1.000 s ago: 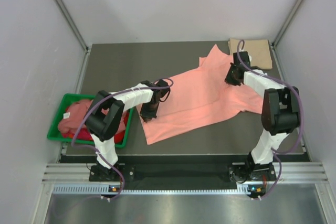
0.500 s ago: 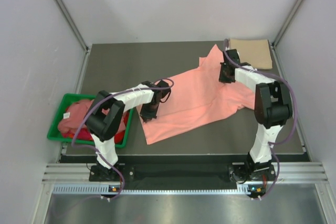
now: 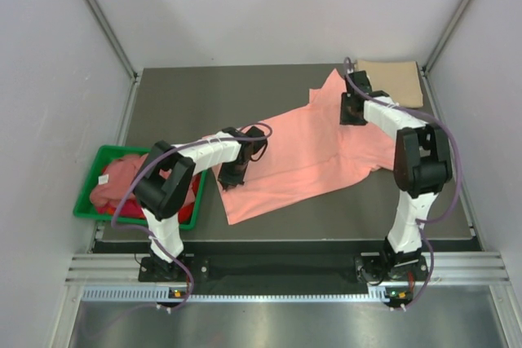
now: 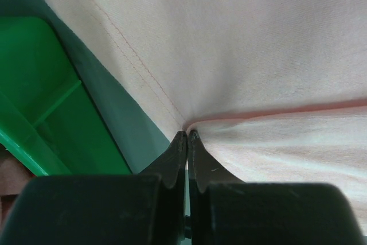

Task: Fold and stack the t-shirts
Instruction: Fold the tshirt

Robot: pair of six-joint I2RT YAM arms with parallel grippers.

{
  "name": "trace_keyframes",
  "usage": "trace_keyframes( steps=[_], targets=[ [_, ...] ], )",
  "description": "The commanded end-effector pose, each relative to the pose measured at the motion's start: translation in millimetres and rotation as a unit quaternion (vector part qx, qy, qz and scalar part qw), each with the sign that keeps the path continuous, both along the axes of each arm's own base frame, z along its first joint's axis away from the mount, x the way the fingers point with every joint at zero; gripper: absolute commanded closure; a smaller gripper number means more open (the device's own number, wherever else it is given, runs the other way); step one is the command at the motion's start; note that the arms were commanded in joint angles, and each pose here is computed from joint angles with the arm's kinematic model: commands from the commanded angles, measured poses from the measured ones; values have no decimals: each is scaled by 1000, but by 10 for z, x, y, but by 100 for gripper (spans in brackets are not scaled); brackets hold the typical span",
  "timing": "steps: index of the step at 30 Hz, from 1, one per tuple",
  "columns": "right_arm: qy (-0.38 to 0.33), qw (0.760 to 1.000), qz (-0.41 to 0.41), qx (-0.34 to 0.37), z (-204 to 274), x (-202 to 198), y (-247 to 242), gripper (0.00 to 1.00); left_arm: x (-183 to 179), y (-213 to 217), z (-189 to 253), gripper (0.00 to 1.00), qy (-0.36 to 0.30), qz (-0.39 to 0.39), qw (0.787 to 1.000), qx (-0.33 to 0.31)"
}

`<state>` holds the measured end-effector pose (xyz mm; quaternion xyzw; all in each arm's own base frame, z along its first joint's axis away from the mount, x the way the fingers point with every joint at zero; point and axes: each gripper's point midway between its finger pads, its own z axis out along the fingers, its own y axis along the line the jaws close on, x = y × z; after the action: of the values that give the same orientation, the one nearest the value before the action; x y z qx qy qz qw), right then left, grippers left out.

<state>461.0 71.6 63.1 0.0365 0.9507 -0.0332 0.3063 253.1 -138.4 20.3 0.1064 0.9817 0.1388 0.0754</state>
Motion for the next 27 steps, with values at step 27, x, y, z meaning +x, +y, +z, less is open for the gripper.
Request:
trace_keyframes(
  steps=[27],
  targets=[
    [12, 1000, 11, -13, 47, 497, -1453, 65, -156, 100, -99, 100, 6, -26, 999, 29]
  ],
)
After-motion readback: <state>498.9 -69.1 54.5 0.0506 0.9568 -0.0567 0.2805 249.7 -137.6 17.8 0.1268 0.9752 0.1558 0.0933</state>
